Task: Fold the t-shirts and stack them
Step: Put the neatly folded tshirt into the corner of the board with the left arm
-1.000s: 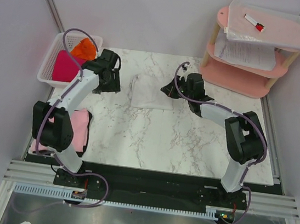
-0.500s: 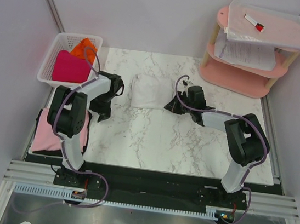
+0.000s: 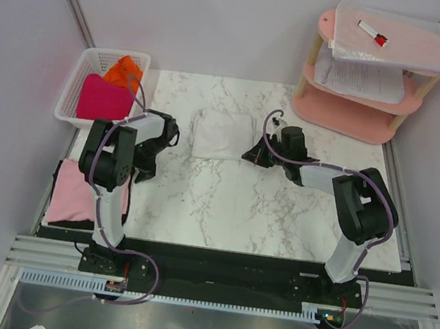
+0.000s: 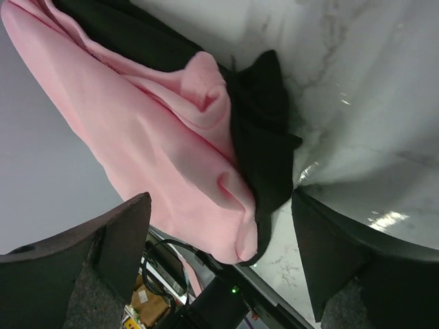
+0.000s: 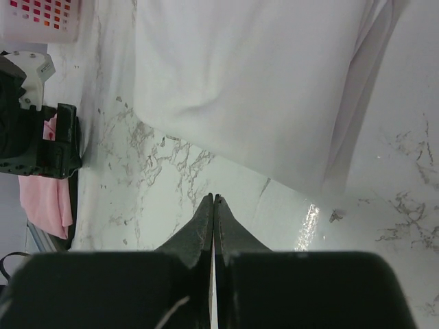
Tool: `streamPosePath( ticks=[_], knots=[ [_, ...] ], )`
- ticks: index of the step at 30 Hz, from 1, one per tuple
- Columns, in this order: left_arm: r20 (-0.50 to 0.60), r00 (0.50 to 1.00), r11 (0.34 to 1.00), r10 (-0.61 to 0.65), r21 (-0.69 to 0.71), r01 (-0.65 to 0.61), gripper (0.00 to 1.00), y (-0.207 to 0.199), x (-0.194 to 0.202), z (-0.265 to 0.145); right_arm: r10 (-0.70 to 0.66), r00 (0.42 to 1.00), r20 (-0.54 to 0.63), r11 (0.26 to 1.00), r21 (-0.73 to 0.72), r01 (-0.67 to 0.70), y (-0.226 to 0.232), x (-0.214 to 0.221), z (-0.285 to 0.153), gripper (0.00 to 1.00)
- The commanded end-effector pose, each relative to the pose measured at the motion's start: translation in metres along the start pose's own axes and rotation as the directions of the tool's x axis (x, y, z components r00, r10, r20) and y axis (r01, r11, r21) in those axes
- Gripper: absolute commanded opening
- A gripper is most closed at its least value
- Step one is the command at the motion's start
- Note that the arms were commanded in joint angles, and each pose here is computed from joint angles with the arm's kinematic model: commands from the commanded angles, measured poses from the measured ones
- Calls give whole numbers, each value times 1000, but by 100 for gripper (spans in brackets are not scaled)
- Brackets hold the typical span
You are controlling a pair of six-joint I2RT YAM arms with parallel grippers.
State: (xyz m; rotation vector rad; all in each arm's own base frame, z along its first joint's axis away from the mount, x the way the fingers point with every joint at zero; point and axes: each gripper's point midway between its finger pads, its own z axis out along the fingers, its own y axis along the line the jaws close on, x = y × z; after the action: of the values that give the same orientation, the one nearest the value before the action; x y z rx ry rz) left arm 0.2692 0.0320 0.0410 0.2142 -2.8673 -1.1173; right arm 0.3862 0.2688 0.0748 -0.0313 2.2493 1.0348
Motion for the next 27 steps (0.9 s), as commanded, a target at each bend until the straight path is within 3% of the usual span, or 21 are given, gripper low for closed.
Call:
streamPosePath(
  ticks=[1,4,5,8,16,27],
  knots=[
    [5,993,993,-115,-18,115,85,6,-9,21,-5,999,43,996,-87,9,19,-16,-7,1],
    [12,991,991,-130,-12,130,60,6,-16,24,14,999,28,994,-106,-11,20,-12,-4,1],
    [2,991,991,-133,-10,134,41,7,-15,26,18,1000,23,994,-110,-15,19,-10,-3,1],
    [-6,989,989,-146,17,146,2,3,-19,29,27,1000,14,993,-118,-26,18,-7,-1,0],
    [54,985,962,-161,230,145,2,-34,-42,5,28,1000,7,993,-115,-27,15,-7,3,0],
    [179,973,887,-146,459,49,2,-113,-114,-66,-24,999,29,998,-50,26,9,-17,6,0]
  ],
)
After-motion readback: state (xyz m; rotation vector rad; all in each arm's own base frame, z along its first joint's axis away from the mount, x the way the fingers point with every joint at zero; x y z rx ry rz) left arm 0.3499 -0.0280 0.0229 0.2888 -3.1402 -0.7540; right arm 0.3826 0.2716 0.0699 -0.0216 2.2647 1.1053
